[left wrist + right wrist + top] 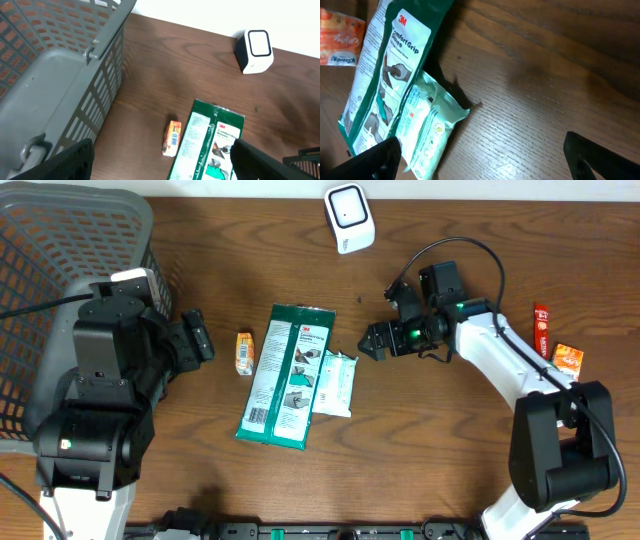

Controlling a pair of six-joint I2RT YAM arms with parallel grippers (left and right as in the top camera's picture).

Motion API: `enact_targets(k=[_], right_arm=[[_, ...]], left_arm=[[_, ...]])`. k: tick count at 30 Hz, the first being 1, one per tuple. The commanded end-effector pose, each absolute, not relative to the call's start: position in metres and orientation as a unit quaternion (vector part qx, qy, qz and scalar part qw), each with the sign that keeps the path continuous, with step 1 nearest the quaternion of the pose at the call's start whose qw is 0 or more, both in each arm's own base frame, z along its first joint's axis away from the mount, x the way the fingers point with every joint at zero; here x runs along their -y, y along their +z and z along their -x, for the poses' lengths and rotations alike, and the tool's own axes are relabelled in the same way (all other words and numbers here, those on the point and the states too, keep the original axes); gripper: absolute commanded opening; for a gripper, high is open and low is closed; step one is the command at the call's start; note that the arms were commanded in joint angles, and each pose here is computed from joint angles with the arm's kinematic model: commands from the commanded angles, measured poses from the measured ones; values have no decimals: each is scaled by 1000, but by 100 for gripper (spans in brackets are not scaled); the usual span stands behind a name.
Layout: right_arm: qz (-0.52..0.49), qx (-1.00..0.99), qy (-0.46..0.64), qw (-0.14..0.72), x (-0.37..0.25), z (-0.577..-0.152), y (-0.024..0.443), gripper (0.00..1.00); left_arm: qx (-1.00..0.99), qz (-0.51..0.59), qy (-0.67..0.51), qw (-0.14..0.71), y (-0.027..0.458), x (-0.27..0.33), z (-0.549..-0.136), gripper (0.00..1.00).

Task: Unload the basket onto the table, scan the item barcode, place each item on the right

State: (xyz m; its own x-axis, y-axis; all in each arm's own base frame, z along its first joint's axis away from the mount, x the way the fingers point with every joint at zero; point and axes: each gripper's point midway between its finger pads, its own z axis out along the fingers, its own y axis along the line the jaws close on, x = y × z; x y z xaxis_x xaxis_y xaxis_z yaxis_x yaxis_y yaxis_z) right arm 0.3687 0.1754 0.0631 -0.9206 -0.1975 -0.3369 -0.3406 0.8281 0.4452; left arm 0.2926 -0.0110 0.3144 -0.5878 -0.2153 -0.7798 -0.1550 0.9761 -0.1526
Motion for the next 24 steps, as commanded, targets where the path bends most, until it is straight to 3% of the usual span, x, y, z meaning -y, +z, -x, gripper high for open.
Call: enact_targets(k=[1,8,14,15,16,24], right_arm=[[153,-946,247,144,-176,-368,63,99],[153,-946,247,146,-176,-369,63,99],[153,-946,247,146,-176,-369,63,99],[153,-946,247,146,-176,-369,63,99],[153,-946,247,146,-176,-369,63,99],[153,-946,247,146,-176,-369,63,99]], left_arm=[[-892,107,-43,437,315,13,-290,87],[-931,94,-174,308,255,64,-274,87],[-963,126,-166,170,170,85,-263,87],[-967,124,-162,155,162,87,-263,87],[-970,125,-157,141,154,88,-264,98],[-973,137,-174,63,114,104,-274,98]])
